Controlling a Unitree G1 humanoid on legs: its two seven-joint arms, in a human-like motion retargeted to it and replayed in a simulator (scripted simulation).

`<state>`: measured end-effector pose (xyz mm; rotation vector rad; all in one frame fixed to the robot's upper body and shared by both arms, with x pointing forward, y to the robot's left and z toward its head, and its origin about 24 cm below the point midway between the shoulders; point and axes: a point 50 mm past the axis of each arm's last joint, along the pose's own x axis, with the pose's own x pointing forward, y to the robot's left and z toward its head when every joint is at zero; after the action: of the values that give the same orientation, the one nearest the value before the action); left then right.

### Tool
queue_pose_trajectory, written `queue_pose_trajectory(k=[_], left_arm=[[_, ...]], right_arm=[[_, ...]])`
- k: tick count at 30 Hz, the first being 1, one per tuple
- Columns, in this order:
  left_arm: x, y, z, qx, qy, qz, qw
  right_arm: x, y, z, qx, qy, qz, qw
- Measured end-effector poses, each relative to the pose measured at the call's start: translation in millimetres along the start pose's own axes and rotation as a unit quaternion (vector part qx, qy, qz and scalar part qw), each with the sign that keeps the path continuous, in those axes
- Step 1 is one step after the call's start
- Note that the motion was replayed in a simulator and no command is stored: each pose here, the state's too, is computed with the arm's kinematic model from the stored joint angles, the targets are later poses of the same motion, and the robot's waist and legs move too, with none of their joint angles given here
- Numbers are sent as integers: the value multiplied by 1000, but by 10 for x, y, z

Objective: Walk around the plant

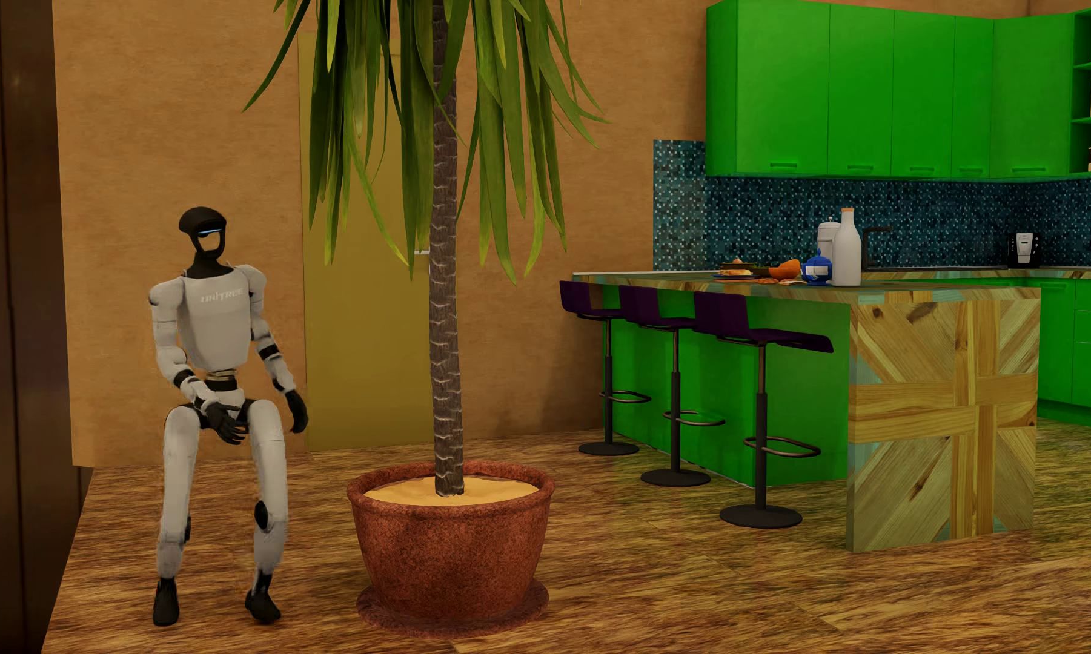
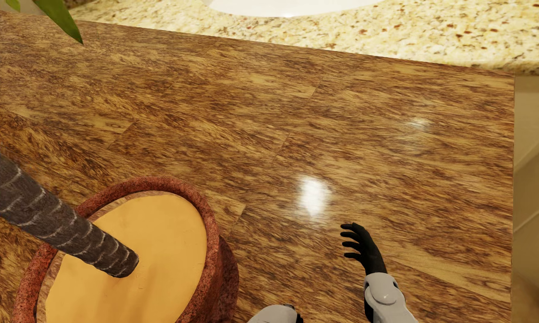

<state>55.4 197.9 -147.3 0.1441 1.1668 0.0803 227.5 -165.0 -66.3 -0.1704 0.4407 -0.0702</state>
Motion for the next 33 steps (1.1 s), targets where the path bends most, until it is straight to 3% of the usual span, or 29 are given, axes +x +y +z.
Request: queue_pose_trajectory(k=[2,5,6,7,9,11,14,16,17,19,22,24,27,29,31,33], left_arm=[[64,77,-54,6,38,11,999],[109,59,800,-8,-105,4,994],[119,-79,977,-8,-138,-28,990],[123,-107,927,-4,-143,-51,988],[50,-48,596,-2,-125,-71,990],[39,195,36,32,-30,-26,999],[60,82,96,-2,-12,42,999],[89,109,650,-28,-77,67,994],[104,22,740,-8,-87,45,995],[137,69,534,-6,-54,-6,998],[58,181,324,-11,-43,-9,999],[91,154,163,40,-15,3,999],[83,115,482,-14,-94,36,995],[70,-96,1003,-33,-175,1,984],[112,-113,750,-28,-126,-54,990],[53,15,410,-48,-66,-54,995]], right_arm=[[-172,109,-370,-27,62,46,997],[-917,-460,-1291,-79,245,34,966],[-932,-606,-1293,-97,263,25,960],[-731,-655,-1128,-100,248,10,964],[-247,-393,-517,-55,132,-18,990],[-49,3,-140,-22,36,-1,999],[-431,-132,-590,-12,72,-21,997],[-607,-525,-891,-73,129,-31,989],[-563,-708,-891,-101,136,-42,985],[-448,-801,-708,-87,100,-88,987],[-274,-171,-380,-17,50,-23,998],[-210,2,-363,-47,67,31,996],[-686,-399,-1036,-64,205,0,977],[-940,-564,-1296,-101,262,14,960],[-683,-645,-1047,-86,204,-26,975],[-286,-373,-490,-51,94,-34,994]])
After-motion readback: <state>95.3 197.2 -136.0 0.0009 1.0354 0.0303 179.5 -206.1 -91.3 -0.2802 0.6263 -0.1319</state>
